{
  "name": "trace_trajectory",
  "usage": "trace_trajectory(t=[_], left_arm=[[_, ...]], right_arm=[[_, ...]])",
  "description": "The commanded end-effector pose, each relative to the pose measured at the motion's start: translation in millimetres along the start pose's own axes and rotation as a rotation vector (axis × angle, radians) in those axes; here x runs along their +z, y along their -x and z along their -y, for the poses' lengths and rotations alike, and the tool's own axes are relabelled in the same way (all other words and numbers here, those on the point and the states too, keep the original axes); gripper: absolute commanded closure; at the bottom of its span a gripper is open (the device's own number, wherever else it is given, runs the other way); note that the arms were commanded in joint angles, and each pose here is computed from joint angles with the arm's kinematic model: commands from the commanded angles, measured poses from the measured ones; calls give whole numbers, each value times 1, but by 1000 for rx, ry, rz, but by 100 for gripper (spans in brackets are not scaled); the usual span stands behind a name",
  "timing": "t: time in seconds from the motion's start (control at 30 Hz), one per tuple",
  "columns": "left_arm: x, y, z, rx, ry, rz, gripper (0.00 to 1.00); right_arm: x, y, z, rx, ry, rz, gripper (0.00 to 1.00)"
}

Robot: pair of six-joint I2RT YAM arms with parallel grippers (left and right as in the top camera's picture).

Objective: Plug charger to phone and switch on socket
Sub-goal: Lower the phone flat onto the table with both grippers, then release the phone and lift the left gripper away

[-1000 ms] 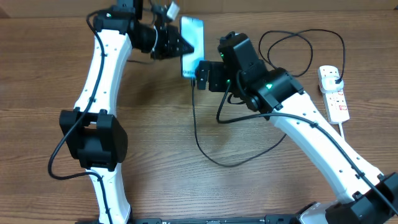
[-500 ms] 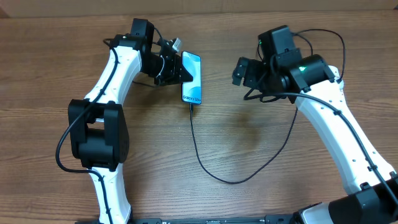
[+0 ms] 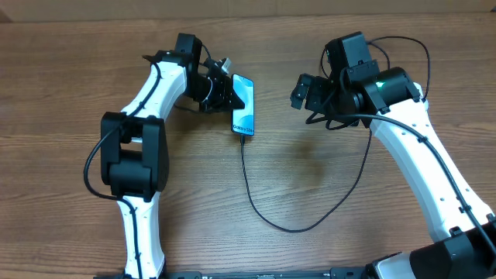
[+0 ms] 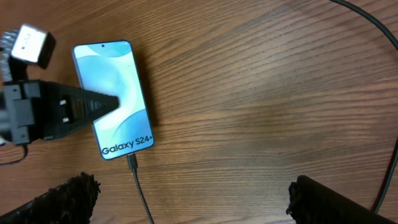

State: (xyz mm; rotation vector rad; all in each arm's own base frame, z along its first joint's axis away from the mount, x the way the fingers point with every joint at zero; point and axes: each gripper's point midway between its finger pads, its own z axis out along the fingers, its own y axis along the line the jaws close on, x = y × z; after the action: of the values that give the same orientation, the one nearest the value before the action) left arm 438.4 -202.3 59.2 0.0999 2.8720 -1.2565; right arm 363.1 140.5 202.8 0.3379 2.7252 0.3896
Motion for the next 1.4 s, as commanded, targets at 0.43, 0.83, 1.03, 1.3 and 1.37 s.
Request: trace_trajectory(t=[0.43,0.83,1.03,1.3,1.37], left_arm=[[22,-3,-37,-95,98,-28,79],[16,-3,-67,-103,277,-13,47],[7,-2,-80,-118,313,-4,4],[-33,13,-91,-137,305,63,0],[-52,21,-85,-98,304,98,0]], right_arm=[[-5,5,-3,3,16,17,0],[-8,15,23,60,-26,23,0],[-10,20,43,81,-57,16,0],[-16,32,85,141,-137,33,0],[-18,35,97,156,-150,32,0]])
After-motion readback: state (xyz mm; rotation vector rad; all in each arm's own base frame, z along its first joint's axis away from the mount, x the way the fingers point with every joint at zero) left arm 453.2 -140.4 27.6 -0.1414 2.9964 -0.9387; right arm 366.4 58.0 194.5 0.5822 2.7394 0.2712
